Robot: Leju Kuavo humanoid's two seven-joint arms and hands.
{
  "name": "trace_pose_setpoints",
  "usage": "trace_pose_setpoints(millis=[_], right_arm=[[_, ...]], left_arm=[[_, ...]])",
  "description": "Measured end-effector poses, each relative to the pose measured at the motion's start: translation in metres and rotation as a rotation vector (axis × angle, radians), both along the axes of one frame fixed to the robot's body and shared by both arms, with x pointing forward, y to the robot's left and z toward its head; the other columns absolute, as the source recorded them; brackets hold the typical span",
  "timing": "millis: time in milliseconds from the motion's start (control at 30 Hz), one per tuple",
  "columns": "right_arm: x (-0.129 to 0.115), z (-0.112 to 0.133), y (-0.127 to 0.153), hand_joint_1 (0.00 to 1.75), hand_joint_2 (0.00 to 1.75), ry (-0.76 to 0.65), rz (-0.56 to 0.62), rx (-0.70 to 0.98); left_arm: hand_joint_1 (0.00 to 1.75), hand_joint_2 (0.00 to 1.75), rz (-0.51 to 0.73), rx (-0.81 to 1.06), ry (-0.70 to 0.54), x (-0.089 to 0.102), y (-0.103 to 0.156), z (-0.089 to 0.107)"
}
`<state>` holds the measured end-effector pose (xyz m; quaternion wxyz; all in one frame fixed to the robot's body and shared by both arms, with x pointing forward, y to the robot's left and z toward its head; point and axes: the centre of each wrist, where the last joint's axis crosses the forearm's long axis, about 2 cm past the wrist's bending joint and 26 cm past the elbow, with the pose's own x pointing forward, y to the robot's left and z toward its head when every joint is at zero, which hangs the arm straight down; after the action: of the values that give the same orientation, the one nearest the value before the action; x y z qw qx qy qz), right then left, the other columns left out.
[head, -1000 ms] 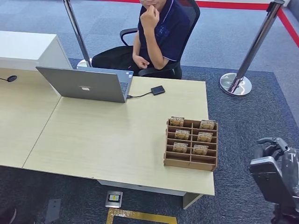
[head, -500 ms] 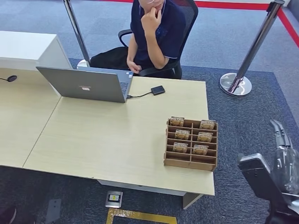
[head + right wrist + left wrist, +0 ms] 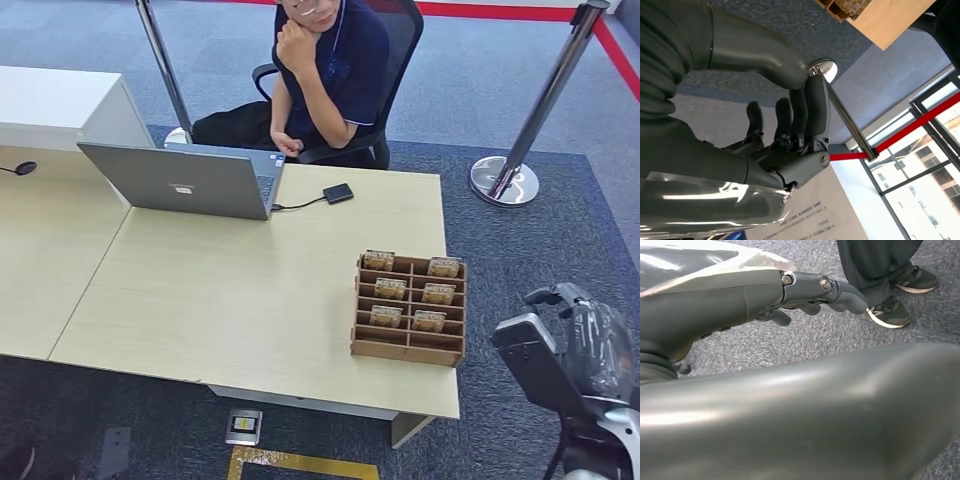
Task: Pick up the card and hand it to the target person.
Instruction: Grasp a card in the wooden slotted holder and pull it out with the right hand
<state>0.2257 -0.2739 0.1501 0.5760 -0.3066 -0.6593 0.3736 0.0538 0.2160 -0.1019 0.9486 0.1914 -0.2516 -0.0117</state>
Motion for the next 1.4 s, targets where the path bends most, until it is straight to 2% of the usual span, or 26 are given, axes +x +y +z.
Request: trace_pose_setpoints(millis=[167, 500, 533, 667, 767, 900, 1100, 1233, 1400], right_arm=[[0.003, -0.003, 0.002, 1.43, 1.75, 0.009, 0.012, -0.01], [0.01, -0.01, 0.003, 1.36, 1.75, 0.038, 0.026, -0.026], [0.011, -0.012, 0.003, 1.33, 1.75, 0.042, 0.027, -0.028], [0.014, -0.016, 0.004, 0.99, 1.75, 0.063, 0.03, -0.034], [0.018, -0.019, 0.006, 0.99, 1.75, 0.075, 0.036, -0.039], [0.025, -0.023, 0.008, 0.88, 1.75, 0.101, 0.048, -0.049], [0.035, -0.033, 0.013, 0.93, 1.75, 0.146, 0.077, -0.055], [0.039, -0.038, 0.017, 1.05, 1.75, 0.17, 0.092, -0.062], [0.04, -0.043, 0.023, 1.05, 1.75, 0.19, 0.11, -0.066]], left_arm=[[0.0, 0.0, 0.0, 0.004, 0.0, 0.0, 0.0, 0.0], [0.0, 0.0, -0.003, 0.021, 0.002, 0.0, 0.0, 0.0], [0.0, 0.0, -0.003, 0.021, 0.004, 0.0, 0.0, 0.0], [0.0, 0.0, -0.001, 0.022, 0.01, 0.0, 0.0, 0.0], [0.0, 0.0, 0.002, 0.022, 0.014, 0.0, 0.0, 0.0], [0.0, 0.0, 0.009, 0.025, 0.017, 0.0, 0.0, 0.0], [0.0, 0.0, 0.023, 0.036, 0.019, 0.0, 0.001, 0.0], [0.0, 0.0, 0.025, 0.039, 0.02, 0.0, 0.001, 0.0], [0.0, 0.0, 0.028, 0.04, 0.026, 0.0, 0.001, 0.0]])
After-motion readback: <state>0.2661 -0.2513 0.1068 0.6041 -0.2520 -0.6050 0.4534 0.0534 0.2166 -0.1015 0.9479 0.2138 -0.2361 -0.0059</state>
